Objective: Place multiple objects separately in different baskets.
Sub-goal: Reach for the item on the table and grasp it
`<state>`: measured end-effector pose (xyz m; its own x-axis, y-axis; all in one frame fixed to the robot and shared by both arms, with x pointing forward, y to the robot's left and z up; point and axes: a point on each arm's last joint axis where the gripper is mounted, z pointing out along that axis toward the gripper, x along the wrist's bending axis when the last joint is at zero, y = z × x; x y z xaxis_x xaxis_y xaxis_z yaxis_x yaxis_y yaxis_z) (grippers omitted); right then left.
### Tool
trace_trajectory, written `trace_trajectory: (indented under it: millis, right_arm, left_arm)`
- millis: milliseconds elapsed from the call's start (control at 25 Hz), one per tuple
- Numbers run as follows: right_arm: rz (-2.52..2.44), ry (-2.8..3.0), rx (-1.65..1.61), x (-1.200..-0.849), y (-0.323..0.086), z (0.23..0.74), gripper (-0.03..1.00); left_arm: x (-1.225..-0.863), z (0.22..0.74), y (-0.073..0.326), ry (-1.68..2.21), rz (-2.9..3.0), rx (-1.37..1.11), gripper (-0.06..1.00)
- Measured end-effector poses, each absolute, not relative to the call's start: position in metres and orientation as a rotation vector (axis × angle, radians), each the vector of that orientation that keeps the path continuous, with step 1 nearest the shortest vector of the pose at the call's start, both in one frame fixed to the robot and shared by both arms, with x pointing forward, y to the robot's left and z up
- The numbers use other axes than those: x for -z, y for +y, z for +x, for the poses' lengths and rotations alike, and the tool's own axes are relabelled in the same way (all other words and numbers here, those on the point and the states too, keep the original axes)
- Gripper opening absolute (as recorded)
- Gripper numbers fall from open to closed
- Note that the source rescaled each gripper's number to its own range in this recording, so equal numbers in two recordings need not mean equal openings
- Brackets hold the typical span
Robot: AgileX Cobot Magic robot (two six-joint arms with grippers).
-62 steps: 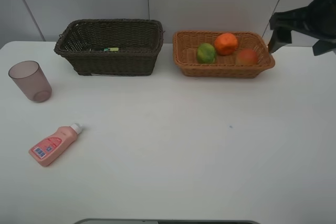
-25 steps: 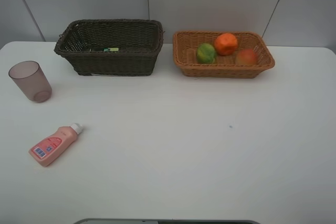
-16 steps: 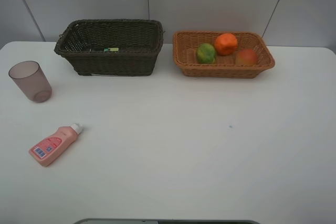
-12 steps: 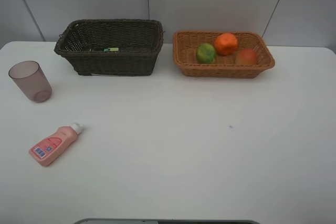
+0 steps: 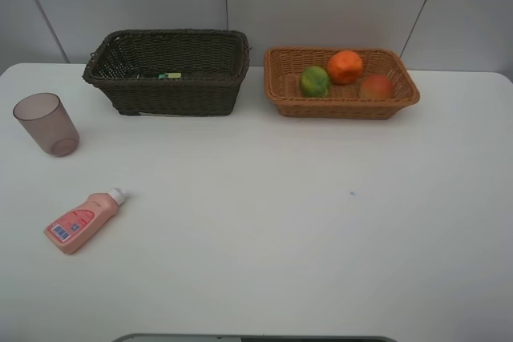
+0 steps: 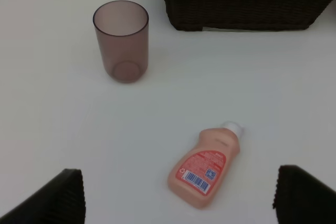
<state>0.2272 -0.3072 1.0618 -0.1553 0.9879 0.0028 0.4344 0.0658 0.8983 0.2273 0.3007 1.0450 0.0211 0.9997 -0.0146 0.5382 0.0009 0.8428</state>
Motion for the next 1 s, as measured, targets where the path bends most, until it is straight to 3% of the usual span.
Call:
trace_trajectory:
  millis: [1000]
  right_arm:
    - [1.479,1.602,-1.028,-1.0589,-0.3046,0.2305,0.89]
  left_arm:
    - [-1.045,0.2273,0.3007,1.597,1.618,-0.86,0.92]
